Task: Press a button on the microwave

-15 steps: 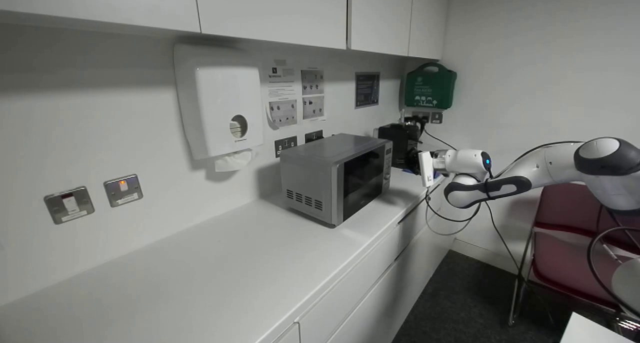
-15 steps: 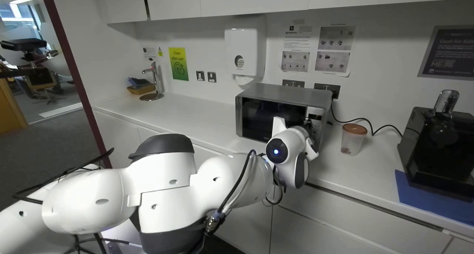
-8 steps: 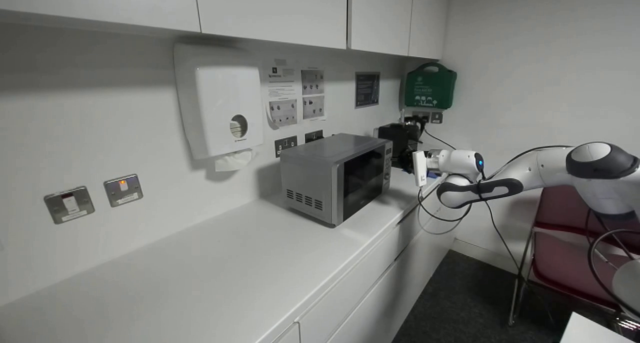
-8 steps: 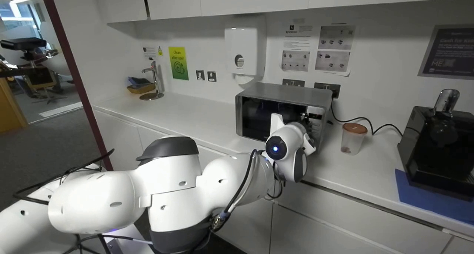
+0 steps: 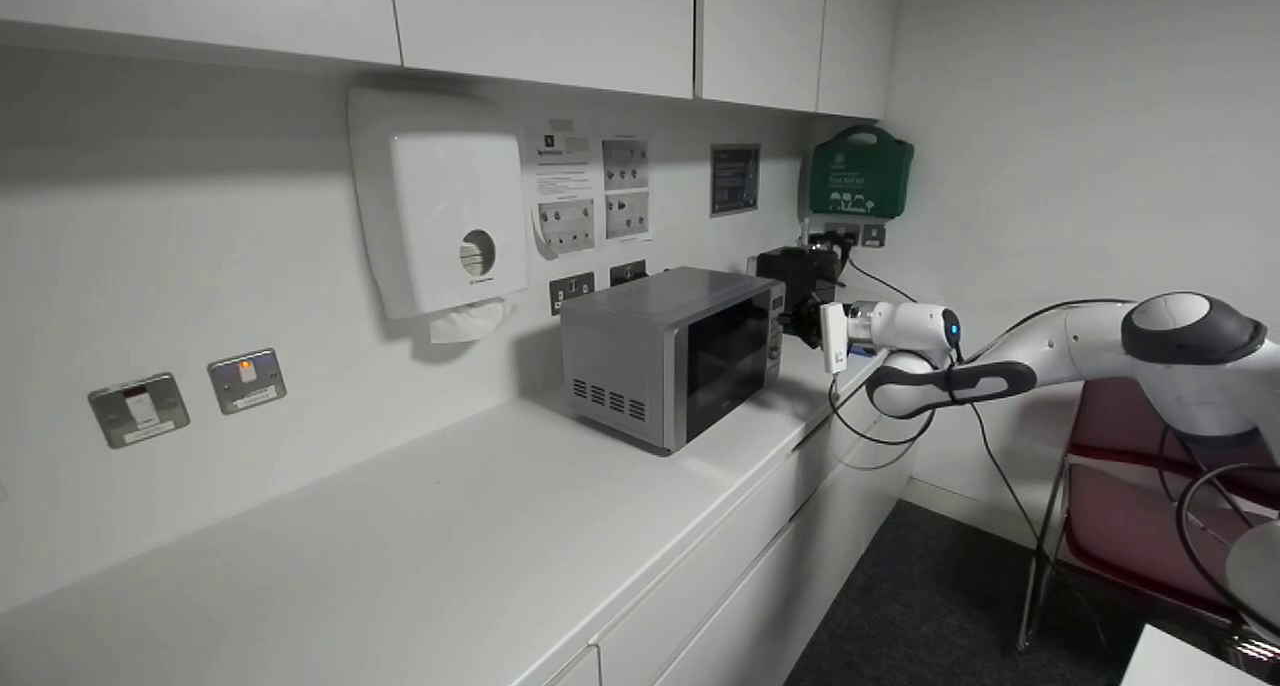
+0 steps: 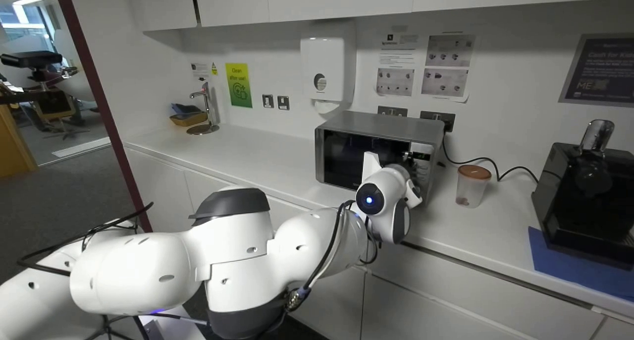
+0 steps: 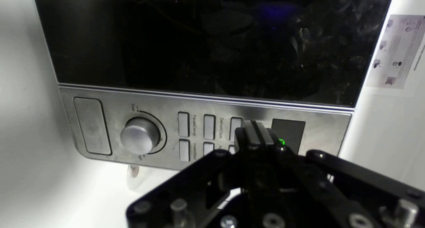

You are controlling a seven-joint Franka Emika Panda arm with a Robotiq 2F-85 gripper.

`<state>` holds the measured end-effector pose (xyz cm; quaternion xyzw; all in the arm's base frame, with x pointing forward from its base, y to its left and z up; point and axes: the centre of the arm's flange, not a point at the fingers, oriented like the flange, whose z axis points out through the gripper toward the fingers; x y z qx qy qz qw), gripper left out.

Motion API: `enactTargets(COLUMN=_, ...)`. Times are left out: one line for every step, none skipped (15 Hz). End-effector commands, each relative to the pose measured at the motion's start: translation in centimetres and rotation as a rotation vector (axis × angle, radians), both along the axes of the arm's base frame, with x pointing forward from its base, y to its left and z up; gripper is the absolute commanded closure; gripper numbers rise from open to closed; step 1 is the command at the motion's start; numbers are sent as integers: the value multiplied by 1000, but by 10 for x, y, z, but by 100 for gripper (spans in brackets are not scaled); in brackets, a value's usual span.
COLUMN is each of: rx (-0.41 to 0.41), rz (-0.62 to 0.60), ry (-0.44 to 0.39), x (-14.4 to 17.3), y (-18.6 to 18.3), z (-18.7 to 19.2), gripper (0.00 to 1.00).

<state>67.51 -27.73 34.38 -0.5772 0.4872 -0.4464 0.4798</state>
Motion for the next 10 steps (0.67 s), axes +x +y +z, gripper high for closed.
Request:
enactTargets(rx=-10, rz=0, ry=-5, x=24, y=-29, z=10, gripper=100)
enactTargets(rx=-9, rz=-1, ry=-3, x=24, y=-30, z=9, gripper=100)
enactTargets(rx=-10, rz=-3, ry=0, x=24, y=-31, z=9, gripper=100)
enactTargets(rx=-10, rz=-4, ry=4, x=25, y=-32, z=8, gripper=100)
enactTargets(rx=-11, rz=-7, ry=10, x=26, y=-32, z=8, gripper=100)
enactTargets(rx=-11, rz=-9, ry=16, x=27, y=-33, z=7, gripper=100)
enactTargets(rx=-12, rz=-10, ry=20, x=27, y=-33, z=6, gripper=100)
enactTargets(rx=-12, rz=-11, ry=25, x=28, y=-33, z=6, gripper=100)
enactTargets(rx=-11, rz=-11, ry=29, x=28, y=-32, z=6, gripper=100)
enactTargets(rx=-9, rz=-11, ry=32, x=29, y=-32, z=6, gripper=100)
